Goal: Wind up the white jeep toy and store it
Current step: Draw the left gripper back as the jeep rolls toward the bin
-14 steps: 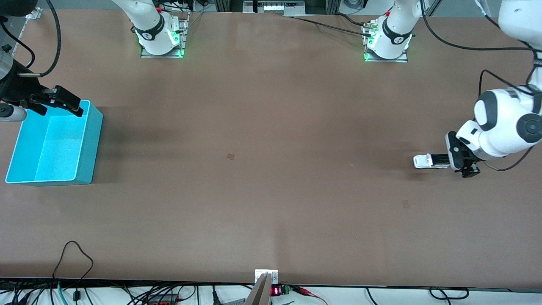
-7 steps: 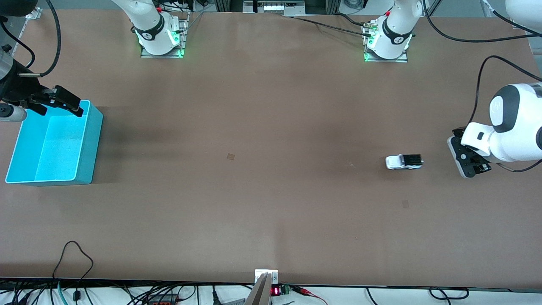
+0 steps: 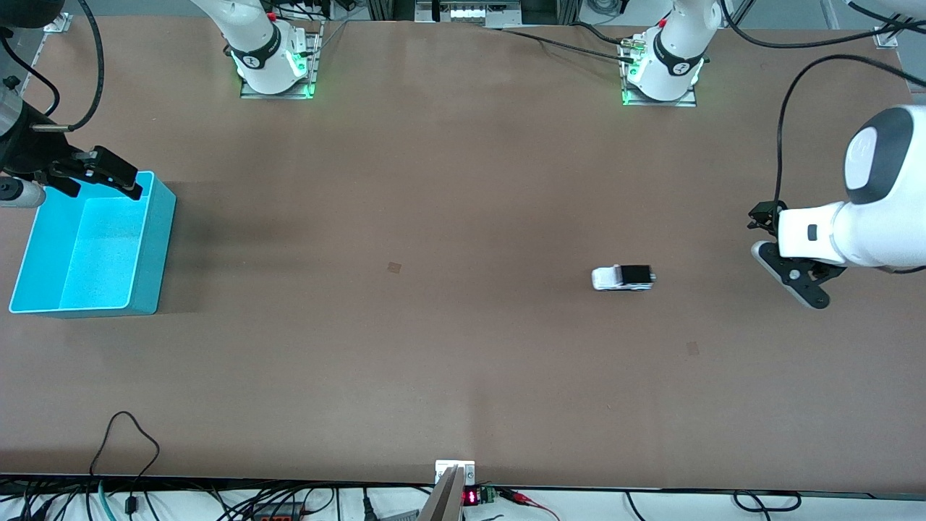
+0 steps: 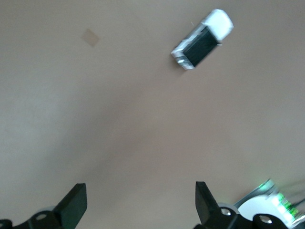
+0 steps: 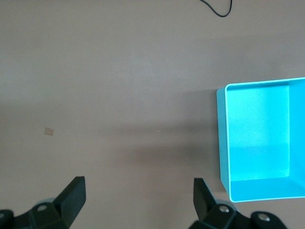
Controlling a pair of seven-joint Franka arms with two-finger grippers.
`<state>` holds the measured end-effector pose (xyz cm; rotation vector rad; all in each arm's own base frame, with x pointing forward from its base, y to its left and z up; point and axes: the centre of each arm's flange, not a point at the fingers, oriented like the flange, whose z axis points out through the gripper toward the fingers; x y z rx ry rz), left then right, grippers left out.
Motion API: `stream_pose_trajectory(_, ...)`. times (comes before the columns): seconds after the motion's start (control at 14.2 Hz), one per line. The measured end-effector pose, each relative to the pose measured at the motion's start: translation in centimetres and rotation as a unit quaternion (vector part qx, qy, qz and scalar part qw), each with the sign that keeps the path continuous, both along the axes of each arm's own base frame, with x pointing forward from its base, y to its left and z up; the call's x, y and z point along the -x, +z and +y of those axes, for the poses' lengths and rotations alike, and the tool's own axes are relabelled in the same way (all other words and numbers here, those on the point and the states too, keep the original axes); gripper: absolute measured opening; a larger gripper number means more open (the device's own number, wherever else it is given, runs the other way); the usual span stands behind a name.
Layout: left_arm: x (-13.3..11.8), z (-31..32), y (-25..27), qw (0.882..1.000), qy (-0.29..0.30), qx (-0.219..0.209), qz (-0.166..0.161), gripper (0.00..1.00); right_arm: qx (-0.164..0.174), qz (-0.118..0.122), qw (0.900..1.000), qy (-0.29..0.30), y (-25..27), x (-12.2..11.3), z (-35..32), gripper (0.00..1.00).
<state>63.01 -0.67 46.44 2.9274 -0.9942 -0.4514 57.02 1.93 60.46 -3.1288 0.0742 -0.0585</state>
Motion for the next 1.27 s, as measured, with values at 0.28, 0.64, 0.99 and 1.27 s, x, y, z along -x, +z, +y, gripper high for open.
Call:
stream_pose_trajectory(0.28, 0.4, -4.2, 4.5, 0.971, 0.229, -0.032, -0.065, 1.0, 0.0, 0.0, 1.0, 0.0, 0.0, 0.0, 0.0, 1.0)
stream_pose_trajectory(0.64, 3.7, -3.3, 11.9, 0.923, 0.353, -0.023, -0.155, 1.0, 0.0, 0.0, 1.0, 0.0, 0.0, 0.0, 0.0, 1.0)
stream_pose_trajectory(0.99, 8.0, -3.3, 10.7, 0.926, 0.35, -0.033, -0.138, 1.0, 0.0, 0.0, 1.0, 0.0, 0.0, 0.0, 0.0, 1.0)
stream_pose_trajectory(1.27, 8.1, -4.3, 10.6, 0.929, 0.342, -0.033, -0.137, 1.0, 0.0, 0.0, 1.0, -0.001, 0.0, 0.0, -0.1, 1.0)
